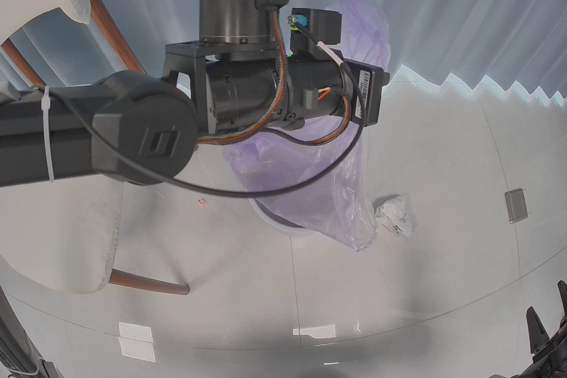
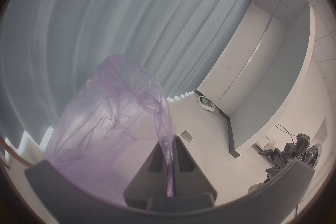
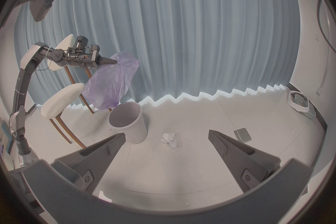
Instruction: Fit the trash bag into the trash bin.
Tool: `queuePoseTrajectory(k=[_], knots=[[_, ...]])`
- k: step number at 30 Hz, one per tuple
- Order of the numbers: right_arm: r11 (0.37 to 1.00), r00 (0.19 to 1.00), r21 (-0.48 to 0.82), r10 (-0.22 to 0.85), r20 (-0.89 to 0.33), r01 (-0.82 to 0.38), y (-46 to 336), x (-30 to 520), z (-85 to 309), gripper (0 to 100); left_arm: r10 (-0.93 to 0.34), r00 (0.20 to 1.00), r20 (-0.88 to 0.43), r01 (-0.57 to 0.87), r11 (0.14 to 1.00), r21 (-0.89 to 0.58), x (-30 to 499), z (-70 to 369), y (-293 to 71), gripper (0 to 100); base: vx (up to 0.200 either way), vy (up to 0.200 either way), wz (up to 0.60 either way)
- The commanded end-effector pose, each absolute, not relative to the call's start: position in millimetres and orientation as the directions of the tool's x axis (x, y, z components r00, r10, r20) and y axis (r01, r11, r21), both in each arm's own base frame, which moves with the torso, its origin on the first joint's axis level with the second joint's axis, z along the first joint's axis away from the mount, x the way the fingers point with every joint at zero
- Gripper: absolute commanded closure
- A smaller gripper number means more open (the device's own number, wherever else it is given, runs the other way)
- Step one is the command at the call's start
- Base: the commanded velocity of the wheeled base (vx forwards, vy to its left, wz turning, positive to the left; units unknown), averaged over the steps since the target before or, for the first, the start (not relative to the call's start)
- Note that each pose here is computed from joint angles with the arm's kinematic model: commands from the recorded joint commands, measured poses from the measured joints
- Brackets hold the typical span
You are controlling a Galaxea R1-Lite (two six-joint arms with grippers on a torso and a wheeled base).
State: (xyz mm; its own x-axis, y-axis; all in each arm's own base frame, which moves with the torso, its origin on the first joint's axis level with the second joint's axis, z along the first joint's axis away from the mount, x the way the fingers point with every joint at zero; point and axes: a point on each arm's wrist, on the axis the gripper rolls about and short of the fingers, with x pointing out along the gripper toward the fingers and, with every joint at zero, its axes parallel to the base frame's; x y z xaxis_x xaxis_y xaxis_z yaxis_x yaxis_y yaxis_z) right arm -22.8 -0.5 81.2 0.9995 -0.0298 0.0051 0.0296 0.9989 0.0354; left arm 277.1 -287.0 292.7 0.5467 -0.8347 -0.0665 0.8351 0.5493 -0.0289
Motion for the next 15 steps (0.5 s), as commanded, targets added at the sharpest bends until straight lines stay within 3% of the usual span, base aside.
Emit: queuePoseTrajectory(k=[1, 9, 15], knots=[[0.999, 1.0, 0.035, -0.031, 0.005, 0.03, -0.6, -22.8, 76.0, 0, -0.847, 0.531, -0.038, 0.847, 0.532, -0.022, 265.7, 304.4, -293.9, 100, 0.0, 0.0, 0.0], [0.999, 1.0, 0.035, -0.029, 0.005, 0.029, -0.5, -22.8, 76.0, 0, -0.878, 0.478, -0.042, 0.878, 0.479, -0.022, 236.0, 316.7, -314.9, 100, 0.0, 0.0, 0.0], [0.999, 1.0, 0.035, -0.029, 0.005, 0.029, -0.5, -22.8, 76.0, 0, -0.86, 0.506, -0.067, 0.861, 0.508, -0.02, 234.7, 309.5, -316.6, 100, 0.0, 0.0, 0.0]])
